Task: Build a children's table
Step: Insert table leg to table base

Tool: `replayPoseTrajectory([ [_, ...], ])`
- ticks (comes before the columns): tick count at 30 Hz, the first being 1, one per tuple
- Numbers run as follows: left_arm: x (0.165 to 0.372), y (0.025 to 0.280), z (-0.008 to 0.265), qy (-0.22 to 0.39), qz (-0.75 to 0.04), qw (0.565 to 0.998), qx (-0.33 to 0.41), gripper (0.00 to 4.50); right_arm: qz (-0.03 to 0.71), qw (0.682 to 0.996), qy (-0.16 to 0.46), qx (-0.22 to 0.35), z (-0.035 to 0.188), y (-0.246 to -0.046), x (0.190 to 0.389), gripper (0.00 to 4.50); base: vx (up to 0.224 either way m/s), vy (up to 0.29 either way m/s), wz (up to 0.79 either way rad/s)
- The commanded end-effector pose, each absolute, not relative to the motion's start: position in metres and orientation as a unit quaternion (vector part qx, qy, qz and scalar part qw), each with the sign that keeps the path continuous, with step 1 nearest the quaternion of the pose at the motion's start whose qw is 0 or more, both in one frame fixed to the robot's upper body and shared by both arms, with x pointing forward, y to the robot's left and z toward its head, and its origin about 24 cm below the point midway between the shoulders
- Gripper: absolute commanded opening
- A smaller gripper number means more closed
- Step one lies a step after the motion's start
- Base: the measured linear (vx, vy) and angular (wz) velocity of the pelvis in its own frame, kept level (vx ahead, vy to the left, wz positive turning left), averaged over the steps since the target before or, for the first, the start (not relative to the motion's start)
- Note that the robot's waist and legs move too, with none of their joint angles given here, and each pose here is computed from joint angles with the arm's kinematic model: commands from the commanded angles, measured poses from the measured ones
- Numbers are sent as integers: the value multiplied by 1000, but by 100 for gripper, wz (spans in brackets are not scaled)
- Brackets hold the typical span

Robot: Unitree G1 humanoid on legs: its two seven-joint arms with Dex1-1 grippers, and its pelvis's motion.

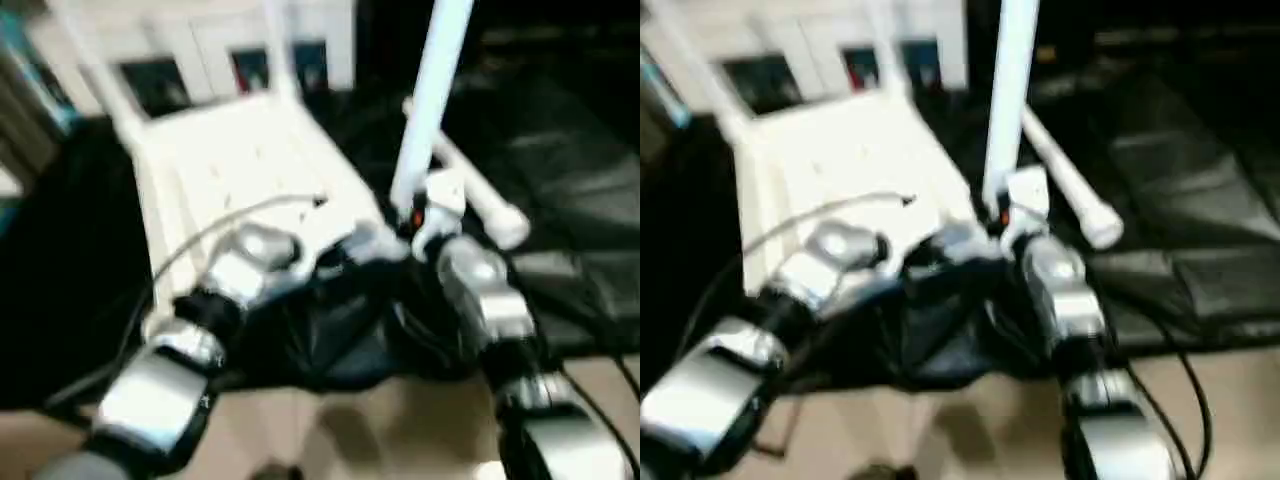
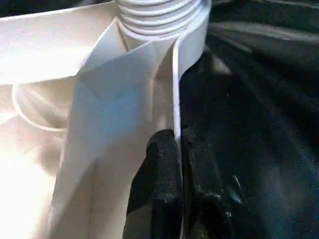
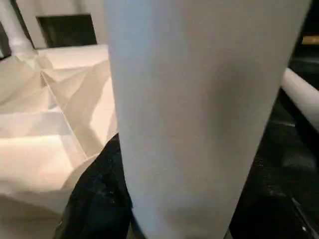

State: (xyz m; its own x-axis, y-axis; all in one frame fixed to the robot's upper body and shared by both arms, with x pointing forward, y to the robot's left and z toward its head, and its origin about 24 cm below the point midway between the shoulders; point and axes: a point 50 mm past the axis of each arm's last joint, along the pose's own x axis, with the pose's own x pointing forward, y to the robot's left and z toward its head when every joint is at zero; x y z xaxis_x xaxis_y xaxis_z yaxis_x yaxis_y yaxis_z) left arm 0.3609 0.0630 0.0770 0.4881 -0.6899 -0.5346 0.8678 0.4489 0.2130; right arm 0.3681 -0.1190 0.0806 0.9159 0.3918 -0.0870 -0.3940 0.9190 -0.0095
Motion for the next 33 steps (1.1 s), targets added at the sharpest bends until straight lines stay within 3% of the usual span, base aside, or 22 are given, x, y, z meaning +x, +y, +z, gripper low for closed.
replayPoseTrajectory([
  [1,356,42,83,163,-478,830,236,0,226,951,210,10,10,-103,341,193,-85,-39,12],
  [5,354,43,84,156,-484,828,236,0,250,944,214,0,10,-101,341,193,-15,-6,1],
  [11,347,55,88,127,-555,788,236,0,335,915,226,-5,11,-107,333,193,0,0,0],
  [18,333,86,89,112,-654,703,258,0,471,854,220,-32,18,-132,314,193,0,0,0],
  [25,332,100,92,119,-686,670,257,0,520,821,228,-56,21,-146,305,192,0,0,0],
  [29,339,104,94,121,-671,678,274,0,517,824,222,-61,25,-148,307,192,0,0,0],
  [33,349,101,95,118,-631,717,272,0,478,853,205,-49,24,-143,312,192,0,0,0],
])
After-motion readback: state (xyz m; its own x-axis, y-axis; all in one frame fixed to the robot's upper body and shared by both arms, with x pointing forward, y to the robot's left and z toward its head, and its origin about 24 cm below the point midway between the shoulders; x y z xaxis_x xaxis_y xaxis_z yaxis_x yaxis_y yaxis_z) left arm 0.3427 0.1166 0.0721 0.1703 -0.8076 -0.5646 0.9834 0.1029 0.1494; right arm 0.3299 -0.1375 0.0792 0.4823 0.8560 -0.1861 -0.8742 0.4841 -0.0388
